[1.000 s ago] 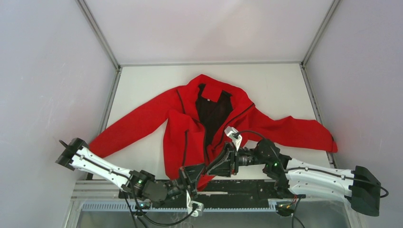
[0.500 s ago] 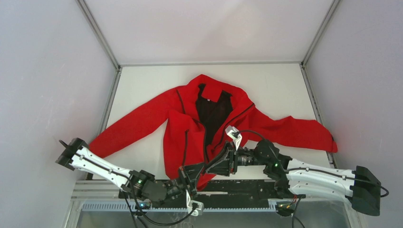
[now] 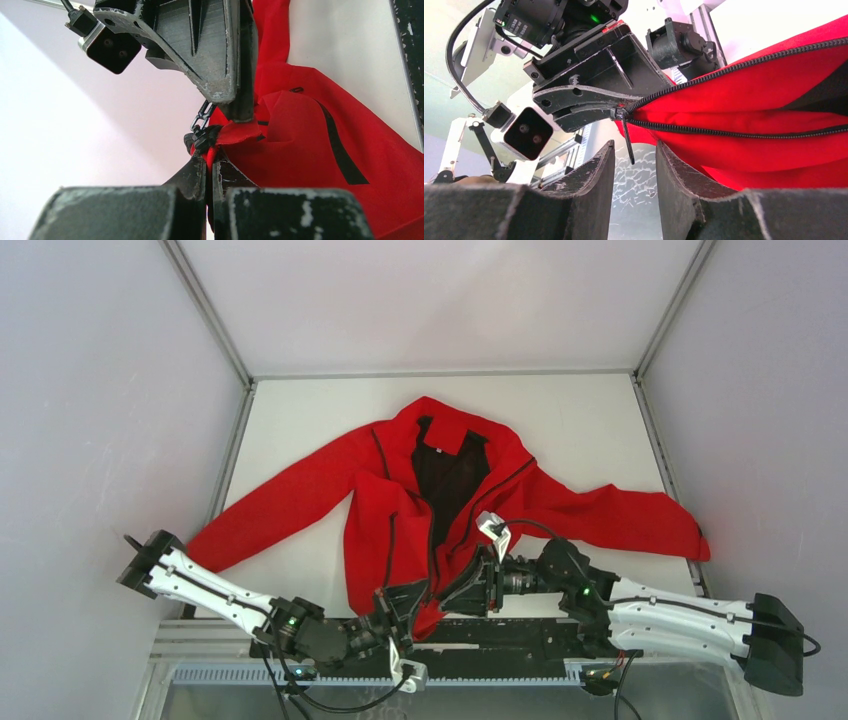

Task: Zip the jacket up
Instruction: Zip the zipper on the jacket.

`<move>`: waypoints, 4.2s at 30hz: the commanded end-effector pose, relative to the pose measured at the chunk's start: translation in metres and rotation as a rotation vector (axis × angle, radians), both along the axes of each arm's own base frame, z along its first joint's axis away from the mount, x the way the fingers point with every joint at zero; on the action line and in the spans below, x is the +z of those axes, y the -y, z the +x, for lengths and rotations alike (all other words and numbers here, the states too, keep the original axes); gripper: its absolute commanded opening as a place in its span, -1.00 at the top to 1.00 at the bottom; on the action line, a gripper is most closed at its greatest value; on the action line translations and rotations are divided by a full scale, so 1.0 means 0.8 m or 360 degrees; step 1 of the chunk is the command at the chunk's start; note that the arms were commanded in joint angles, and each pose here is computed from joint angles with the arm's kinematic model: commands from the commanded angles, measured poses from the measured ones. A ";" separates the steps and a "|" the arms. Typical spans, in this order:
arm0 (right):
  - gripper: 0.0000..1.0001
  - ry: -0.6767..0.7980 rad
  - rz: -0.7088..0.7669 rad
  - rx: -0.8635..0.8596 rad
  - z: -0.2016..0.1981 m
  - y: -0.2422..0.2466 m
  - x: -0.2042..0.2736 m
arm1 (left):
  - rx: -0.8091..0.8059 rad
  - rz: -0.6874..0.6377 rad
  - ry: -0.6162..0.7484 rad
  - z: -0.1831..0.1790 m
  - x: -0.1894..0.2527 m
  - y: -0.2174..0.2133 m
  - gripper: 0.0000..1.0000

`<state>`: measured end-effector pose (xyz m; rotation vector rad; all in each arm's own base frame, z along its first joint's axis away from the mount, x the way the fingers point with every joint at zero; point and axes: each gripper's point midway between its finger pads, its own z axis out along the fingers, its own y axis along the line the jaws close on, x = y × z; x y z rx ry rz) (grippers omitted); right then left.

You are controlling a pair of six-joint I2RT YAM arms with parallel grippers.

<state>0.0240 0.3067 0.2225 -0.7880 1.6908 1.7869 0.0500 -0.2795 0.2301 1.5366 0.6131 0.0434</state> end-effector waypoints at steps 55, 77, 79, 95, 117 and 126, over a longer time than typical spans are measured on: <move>1.00 0.0237 -0.0418 -0.0549 0.070 0.021 -0.016 | -0.0159 -0.0023 -0.0107 -0.048 0.024 0.022 1.00; 1.00 0.0547 -0.0921 -0.1187 0.150 0.058 -0.072 | -0.0282 -0.0100 -0.0025 -0.090 0.070 0.035 1.00; 1.00 0.0578 -0.0990 -0.1282 0.161 0.066 -0.077 | -0.0288 -0.0107 -0.0021 -0.092 0.073 0.036 1.00; 1.00 0.0549 -0.1292 -0.1707 0.231 0.119 -0.113 | -0.0371 -0.0154 0.0014 -0.128 0.092 0.039 1.00; 1.00 0.0421 -0.1211 -0.2162 0.305 0.230 -0.036 | -0.0081 -0.0452 -0.0459 -0.081 0.037 -0.005 1.00; 1.00 0.0426 -0.1131 -0.2343 0.321 0.280 0.023 | 0.0167 -0.0755 -0.0848 -0.022 0.013 -0.048 1.00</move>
